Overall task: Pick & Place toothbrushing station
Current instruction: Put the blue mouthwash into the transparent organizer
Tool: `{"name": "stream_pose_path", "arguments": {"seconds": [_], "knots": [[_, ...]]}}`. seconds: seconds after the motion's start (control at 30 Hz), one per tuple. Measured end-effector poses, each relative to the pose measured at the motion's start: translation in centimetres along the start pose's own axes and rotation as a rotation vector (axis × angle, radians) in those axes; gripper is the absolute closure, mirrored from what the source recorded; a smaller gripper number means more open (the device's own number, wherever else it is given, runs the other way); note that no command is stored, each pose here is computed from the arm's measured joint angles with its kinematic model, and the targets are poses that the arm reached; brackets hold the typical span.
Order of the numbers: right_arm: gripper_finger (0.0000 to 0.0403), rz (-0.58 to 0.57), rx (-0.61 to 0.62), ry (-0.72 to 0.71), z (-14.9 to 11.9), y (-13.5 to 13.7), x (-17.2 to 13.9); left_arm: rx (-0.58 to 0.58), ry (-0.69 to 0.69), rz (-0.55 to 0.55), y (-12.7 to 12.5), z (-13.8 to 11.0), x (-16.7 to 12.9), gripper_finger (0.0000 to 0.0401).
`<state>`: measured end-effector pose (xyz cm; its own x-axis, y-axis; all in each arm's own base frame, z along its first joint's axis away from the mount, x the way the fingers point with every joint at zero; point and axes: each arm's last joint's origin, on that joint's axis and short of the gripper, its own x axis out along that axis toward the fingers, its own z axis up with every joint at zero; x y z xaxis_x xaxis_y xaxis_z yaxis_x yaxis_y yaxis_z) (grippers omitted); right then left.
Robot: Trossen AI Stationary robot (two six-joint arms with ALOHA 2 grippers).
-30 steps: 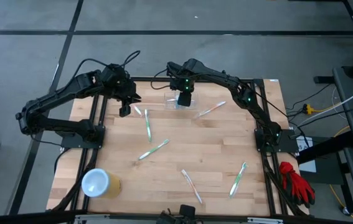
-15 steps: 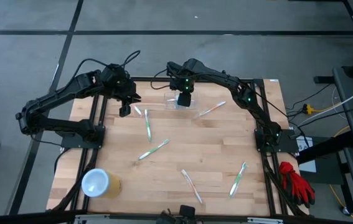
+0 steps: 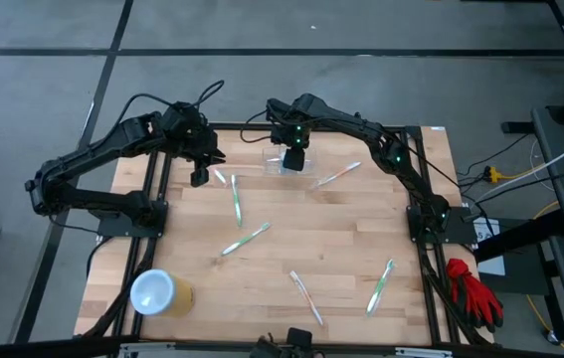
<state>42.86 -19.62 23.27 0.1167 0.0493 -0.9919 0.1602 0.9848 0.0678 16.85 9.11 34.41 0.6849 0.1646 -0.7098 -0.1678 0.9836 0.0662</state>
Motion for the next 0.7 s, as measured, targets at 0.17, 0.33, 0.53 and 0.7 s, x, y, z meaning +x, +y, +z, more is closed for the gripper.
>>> {"name": "stream_pose_path", "arguments": {"seconds": [0.17,0.33,0.53,0.7], "knots": [[0.0277,-0.013,0.001,0.003,-0.01,-0.06,0.00,0.000,0.000,0.000,-0.01,0.00,0.00,0.0340],[0.0277,-0.024,0.020,0.005,-0.15,-0.56,-0.05,-0.001,0.004,-0.001,-0.01,-0.04,0.00,0.0340],[0.0277,-0.005,0.038,-0.001,-0.20,-0.72,-0.09,0.003,0.017,-0.005,-0.05,-0.16,0.02,0.0340],[0.0277,0.020,0.042,-0.007,-0.17,-0.61,-0.08,0.003,0.016,-0.005,-0.05,-0.16,0.01,0.0340]]}}
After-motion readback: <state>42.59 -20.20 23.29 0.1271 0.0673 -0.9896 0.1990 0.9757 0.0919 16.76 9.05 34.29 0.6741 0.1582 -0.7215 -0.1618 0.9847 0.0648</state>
